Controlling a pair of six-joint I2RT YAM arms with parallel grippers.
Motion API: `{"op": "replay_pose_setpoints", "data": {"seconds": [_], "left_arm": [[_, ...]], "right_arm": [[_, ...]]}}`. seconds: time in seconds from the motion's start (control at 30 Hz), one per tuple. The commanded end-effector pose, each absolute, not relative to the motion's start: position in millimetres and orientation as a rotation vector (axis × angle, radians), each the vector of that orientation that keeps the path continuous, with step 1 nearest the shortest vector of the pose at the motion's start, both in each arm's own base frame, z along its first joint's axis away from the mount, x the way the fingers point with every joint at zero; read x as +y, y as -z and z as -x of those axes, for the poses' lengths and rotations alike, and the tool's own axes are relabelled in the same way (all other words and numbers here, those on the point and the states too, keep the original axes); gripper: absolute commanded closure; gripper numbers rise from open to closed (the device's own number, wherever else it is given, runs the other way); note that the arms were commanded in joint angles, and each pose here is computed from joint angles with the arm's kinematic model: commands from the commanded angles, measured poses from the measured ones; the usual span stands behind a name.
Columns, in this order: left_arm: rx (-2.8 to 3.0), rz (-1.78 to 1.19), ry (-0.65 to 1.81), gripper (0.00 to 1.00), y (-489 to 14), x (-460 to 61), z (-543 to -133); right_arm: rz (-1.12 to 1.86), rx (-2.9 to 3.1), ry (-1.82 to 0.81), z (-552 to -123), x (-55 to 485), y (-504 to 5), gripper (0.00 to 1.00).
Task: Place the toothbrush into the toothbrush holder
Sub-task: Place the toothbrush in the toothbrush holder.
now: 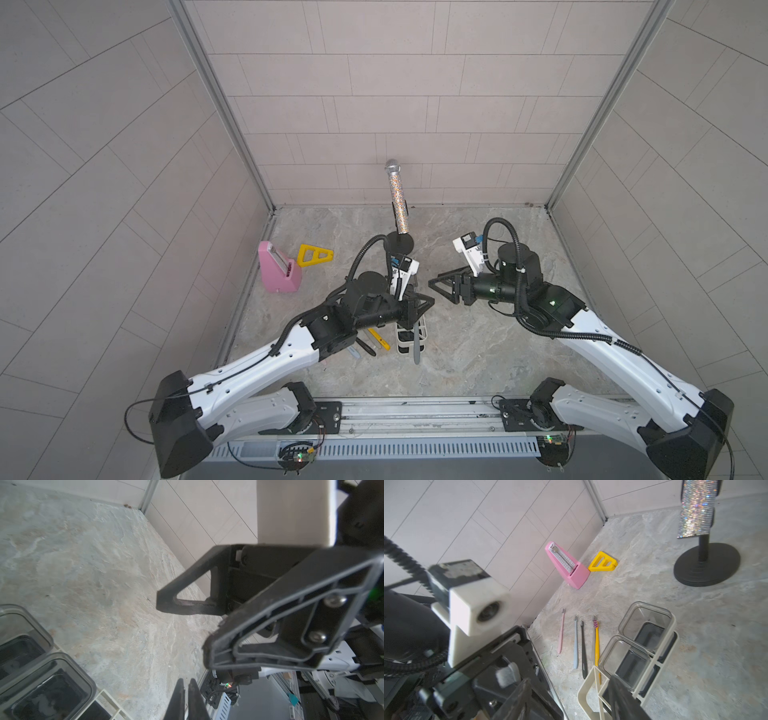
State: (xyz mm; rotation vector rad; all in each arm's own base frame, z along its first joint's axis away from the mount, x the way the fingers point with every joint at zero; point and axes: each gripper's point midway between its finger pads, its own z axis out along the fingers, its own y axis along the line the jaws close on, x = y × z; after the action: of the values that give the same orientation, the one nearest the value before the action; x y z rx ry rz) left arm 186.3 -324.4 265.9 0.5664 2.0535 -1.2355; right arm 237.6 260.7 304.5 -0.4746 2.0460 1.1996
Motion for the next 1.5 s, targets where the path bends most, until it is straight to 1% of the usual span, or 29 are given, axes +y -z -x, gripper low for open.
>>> {"op": "replay_pose_setpoints", "data": {"seconds": [0.0, 0.1, 0.23, 0.37, 0.47, 0.57, 0.73, 1.0, 1.13, 1.17, 1.47], "left_arm": [[2.01, -0.661, 1.313, 1.0, -276.6, -335.1, -174.2], [2.029, -0.617, 1.219, 1.0, -269.5, -326.2, -184.1], [2.03, -0.451, 0.913, 1.0, -260.3, -292.5, -219.8], [1.933, -0.275, 0.651, 1.0, -270.9, -253.4, -251.8], [1.859, -0.194, 0.559, 1.0, -283.2, -238.8, -265.7], [1.797, -0.123, 0.539, 1.0, -291.3, -233.6, -274.7], [1.734, -0.053, 0.554, 1.0, -291.5, -238.9, -285.5], [1.712, -0.065, 0.568, 1.0, -282.8, -257.6, -277.9], [1.702, -0.081, 0.526, 1.0, -273.4, -261.7, -278.1], [1.7, -0.08, 0.521, 1.0, -270.4, -262.5, -278.6], [1.694, -0.131, 0.439, 1.0, -253.3, -275.6, -284.2]], "right_arm": [[0.509, 2.01, -1.252, -234.4, 266.4, -315.1, 0.38], [0.494, 2.019, -1.217, -235.5, 261.6, -311.2, 0.38], [0.453, 2.061, -1.156, -234.1, 250.9, -291.4, 0.38], [0.399, 2.11, -1.11, -230.8, 240.0, -265.4, 0.38], [0.372, 2.121, -1.079, -228.1, 232.2, -255.0, 0.38], [0.357, 2.128, -1.052, -226.4, 226.7, -246.2, 0.38], [0.339, 2.125, -1.035, -227.3, 223.3, -235.4, 0.38], [0.303, 2.122, -0.963, -230.4, 212.5, -216.4, 0.38], [0.297, 2.094, -0.952, -232.0, 210.5, -220.3, 0.38], [0.291, 2.121, -0.94, -230.5, 208.3, -206.5, 0.38], [0.26, 2.118, -0.95, -230.1, 206.5, -194.1, 0.38]]}}
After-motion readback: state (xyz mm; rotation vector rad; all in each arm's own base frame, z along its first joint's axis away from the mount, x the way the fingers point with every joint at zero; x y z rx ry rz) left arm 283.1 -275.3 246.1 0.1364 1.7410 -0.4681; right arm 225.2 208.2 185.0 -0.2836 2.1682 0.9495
